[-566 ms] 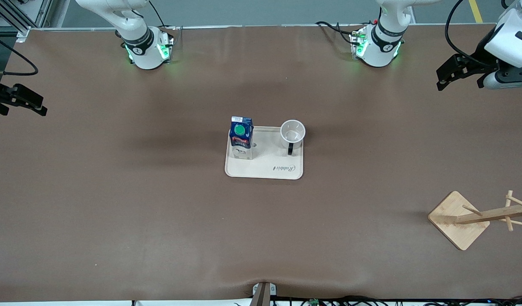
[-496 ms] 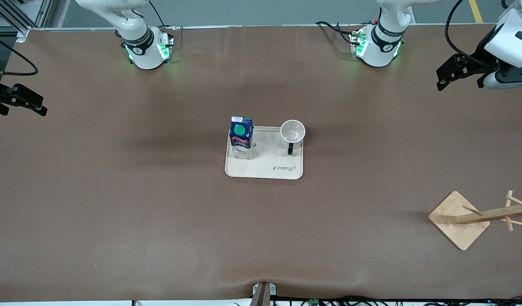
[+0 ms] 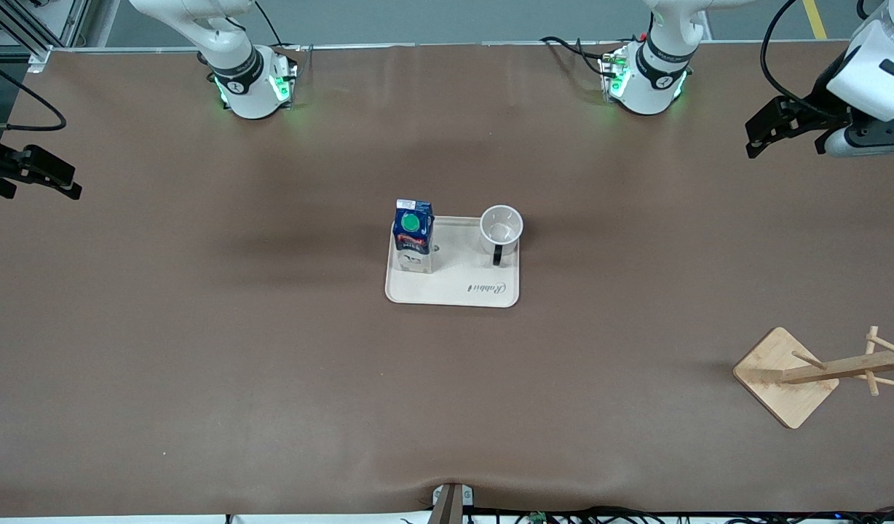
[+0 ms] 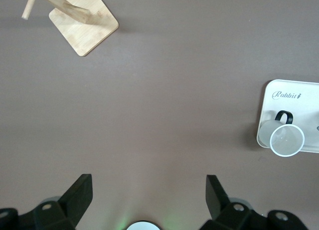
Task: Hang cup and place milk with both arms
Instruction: 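Reach the left gripper toward the white mug on the tray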
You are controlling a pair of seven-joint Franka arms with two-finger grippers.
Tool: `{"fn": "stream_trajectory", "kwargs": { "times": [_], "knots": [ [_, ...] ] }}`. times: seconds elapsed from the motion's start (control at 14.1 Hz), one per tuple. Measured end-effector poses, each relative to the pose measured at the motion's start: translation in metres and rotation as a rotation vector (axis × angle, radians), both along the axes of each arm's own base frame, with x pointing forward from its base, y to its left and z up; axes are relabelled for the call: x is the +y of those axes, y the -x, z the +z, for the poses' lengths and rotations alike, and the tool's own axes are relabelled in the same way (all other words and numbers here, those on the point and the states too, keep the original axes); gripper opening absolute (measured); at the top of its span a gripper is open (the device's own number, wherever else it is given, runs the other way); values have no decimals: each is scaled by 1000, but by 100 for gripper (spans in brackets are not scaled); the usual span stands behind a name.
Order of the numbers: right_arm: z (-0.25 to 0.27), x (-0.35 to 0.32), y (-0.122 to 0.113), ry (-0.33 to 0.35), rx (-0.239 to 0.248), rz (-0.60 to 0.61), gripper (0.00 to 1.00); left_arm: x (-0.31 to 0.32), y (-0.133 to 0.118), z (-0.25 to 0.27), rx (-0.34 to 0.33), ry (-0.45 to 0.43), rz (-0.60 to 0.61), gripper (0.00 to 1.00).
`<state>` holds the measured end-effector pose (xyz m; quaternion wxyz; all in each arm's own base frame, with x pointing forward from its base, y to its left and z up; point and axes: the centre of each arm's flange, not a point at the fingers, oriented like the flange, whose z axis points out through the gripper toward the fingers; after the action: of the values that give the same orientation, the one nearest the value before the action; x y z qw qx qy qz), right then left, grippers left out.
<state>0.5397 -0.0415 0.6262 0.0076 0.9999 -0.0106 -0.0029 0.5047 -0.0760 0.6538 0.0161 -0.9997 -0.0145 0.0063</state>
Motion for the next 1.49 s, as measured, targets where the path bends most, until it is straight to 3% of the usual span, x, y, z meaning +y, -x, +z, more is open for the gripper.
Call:
{"fn": "stream_trajectory", "kwargs": {
  "times": [0.35,0.57,0.78,1.06,1.27,1.49],
  "knots": [
    [-1,-2,0,0,1,-3,100,-26,-12,-26,51,-1,-18,100],
    [-2,-2,-1,0,3,-4,100,-57,-25,-63,102,-6,38,100],
    [-5,-2,-3,0,7,-5,100,-107,-35,-109,80,8,125,100],
    [-9,-7,-5,0,14,-12,100,-167,-16,-169,50,24,209,100],
    [-9,-13,-4,-2,15,-24,100,-201,6,-208,45,27,155,100],
    [-9,-14,-4,-3,15,-25,100,-231,18,-247,47,-30,46,100]
  ]
}}
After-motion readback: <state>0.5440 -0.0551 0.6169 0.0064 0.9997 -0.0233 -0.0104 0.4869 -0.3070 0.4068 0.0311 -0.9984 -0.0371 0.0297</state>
